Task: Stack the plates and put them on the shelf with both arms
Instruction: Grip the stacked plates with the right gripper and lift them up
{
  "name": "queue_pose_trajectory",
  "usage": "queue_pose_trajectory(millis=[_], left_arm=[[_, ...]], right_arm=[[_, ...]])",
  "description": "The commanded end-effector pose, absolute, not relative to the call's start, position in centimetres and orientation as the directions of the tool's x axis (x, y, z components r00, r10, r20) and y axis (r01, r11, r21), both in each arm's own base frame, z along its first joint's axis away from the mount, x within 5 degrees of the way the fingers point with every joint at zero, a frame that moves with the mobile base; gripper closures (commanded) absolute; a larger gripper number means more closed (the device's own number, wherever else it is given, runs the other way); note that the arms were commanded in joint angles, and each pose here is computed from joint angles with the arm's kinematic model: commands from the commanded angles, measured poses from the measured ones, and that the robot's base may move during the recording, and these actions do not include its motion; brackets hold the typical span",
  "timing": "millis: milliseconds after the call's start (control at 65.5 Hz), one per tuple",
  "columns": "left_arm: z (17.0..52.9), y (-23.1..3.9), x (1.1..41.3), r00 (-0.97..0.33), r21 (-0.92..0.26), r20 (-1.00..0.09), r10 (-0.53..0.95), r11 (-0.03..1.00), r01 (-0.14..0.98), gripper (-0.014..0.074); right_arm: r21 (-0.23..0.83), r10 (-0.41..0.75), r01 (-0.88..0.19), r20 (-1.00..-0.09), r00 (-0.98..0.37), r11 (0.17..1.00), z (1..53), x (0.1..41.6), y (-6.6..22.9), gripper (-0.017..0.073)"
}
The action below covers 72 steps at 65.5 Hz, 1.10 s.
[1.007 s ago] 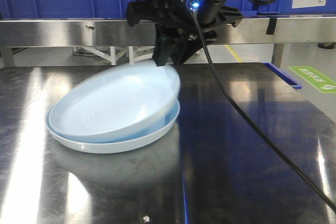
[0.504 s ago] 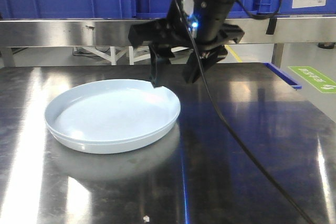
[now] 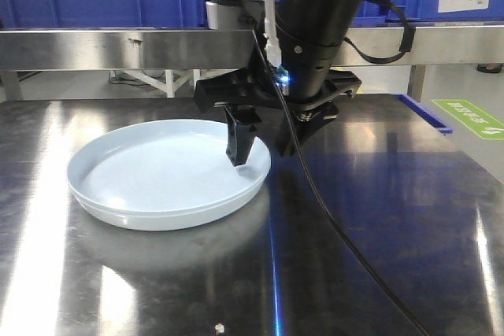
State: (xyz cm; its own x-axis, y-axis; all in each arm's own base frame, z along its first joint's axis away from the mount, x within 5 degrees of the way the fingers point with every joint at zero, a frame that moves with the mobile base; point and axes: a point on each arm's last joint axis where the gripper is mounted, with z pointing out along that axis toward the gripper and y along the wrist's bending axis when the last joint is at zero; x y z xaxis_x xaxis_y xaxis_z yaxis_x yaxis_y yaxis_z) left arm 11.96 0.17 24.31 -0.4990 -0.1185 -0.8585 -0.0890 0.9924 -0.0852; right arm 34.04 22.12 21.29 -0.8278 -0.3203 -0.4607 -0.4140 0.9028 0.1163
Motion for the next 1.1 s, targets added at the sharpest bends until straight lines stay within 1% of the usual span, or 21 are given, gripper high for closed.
queue_pose_trajectory(millis=[0,61,92,107,137,153,168,229,244,290,305,397,504,550,687,824,946,1084], left_arm=[[25.8,-0.1,12.5,-0.411,-0.108,-0.903,-0.124,0.992,-0.062,0.0509],[25.8,-0.1,12.5,-0.411,-0.108,-0.903,-0.124,0.992,-0.062,0.0509],[25.8,-0.1,12.5,-0.411,-0.108,-0.903,-0.124,0.992,-0.062,0.0509],[25.8,-0.1,12.5,-0.411,-0.108,-0.903,-0.124,0.992,-0.062,0.0509],[25.8,-0.1,12.5,-0.411,-0.108,-0.903,-0.124,0.992,-0.062,0.0509],[25.8,-0.1,12.5,-0.411,-0.108,-0.903,-0.124,0.992,-0.062,0.0509],[25.8,-0.1,12.5,-0.411,-0.108,-0.903,-0.124,0.992,-0.062,0.0509],[25.8,-0.1,12.5,-0.411,-0.108,-0.903,-0.124,0.992,-0.062,0.0509],[25.8,-0.1,12.5,-0.411,-0.108,-0.903,-0.124,0.992,-0.062,0.0509],[25.8,-0.1,12.5,-0.411,-0.108,-0.903,-0.124,0.992,-0.062,0.0509],[25.8,-0.1,12.5,-0.411,-0.108,-0.903,-0.124,0.992,-0.062,0.0509],[25.8,-0.1,12.5,-0.411,-0.108,-0.903,-0.124,0.992,-0.062,0.0509],[25.8,-0.1,12.5,-0.411,-0.108,-0.903,-0.124,0.992,-0.062,0.0509],[25.8,-0.1,12.5,-0.411,-0.108,-0.903,-0.124,0.992,-0.062,0.0509],[25.8,-0.1,12.5,-0.411,-0.108,-0.903,-0.124,0.992,-0.062,0.0509],[25.8,-0.1,12.5,-0.411,-0.108,-0.903,-0.124,0.992,-0.062,0.0509],[25.8,-0.1,12.5,-0.411,-0.108,-0.903,-0.124,0.992,-0.062,0.0509],[25.8,-0.1,12.5,-0.411,-0.108,-0.903,-0.124,0.992,-0.062,0.0509]], right_arm=[[0.13,-0.293,-0.43,-0.557,-0.777,0.894,24.4,34.3,22.3,0.0094],[0.13,-0.293,-0.43,-0.557,-0.777,0.894,24.4,34.3,22.3,0.0137],[0.13,-0.293,-0.43,-0.557,-0.777,0.894,24.4,34.3,22.3,0.019],[0.13,-0.293,-0.43,-0.557,-0.777,0.894,24.4,34.3,22.3,0.0203],[0.13,-0.293,-0.43,-0.557,-0.777,0.894,24.4,34.3,22.3,0.0284],[0.13,-0.293,-0.43,-0.557,-0.777,0.894,24.4,34.3,22.3,0.0302],[0.13,-0.293,-0.43,-0.557,-0.777,0.894,24.4,34.3,22.3,0.036],[0.131,-0.29,-0.43,-0.564,-0.773,0.893,24.6,34.3,22.3,0.0531],[0.132,-0.287,-0.431,-0.57,-0.77,0.893,24.7,34.3,22.3,0.0558],[0.133,-0.281,-0.433,-0.588,-0.759,0.891,25.2,34.3,22.3,0.0507],[0.134,-0.277,-0.434,-0.595,-0.754,0.891,25.3,34.3,22.3,0.0504],[0.141,-0.253,-0.44,-0.647,-0.719,0.887,26.8,34.1,22.2,0.0538],[0.145,-0.216,-0.452,-0.724,-0.655,0.88,29.4,33.7,21.8,0.0533],[0.133,-0.205,-0.462,-0.766,-0.61,0.877,31.0,33.3,21.5,0.0533],[0.086,-0.202,-0.483,-0.834,-0.513,0.871,34.5,32.0,20.4,0.0533],[0.072,-0.183,-0.483,-0.87,-0.459,0.873,37.2,30.6,19.1,0.0533],[0.075,-0.146,-0.466,-0.896,-0.42,0.882,39.1,29.2,17.3,0.0533],[0.076,-0.119,-0.434,-0.907,-0.404,0.898,39.6,27.8,15.1,0.0533]])
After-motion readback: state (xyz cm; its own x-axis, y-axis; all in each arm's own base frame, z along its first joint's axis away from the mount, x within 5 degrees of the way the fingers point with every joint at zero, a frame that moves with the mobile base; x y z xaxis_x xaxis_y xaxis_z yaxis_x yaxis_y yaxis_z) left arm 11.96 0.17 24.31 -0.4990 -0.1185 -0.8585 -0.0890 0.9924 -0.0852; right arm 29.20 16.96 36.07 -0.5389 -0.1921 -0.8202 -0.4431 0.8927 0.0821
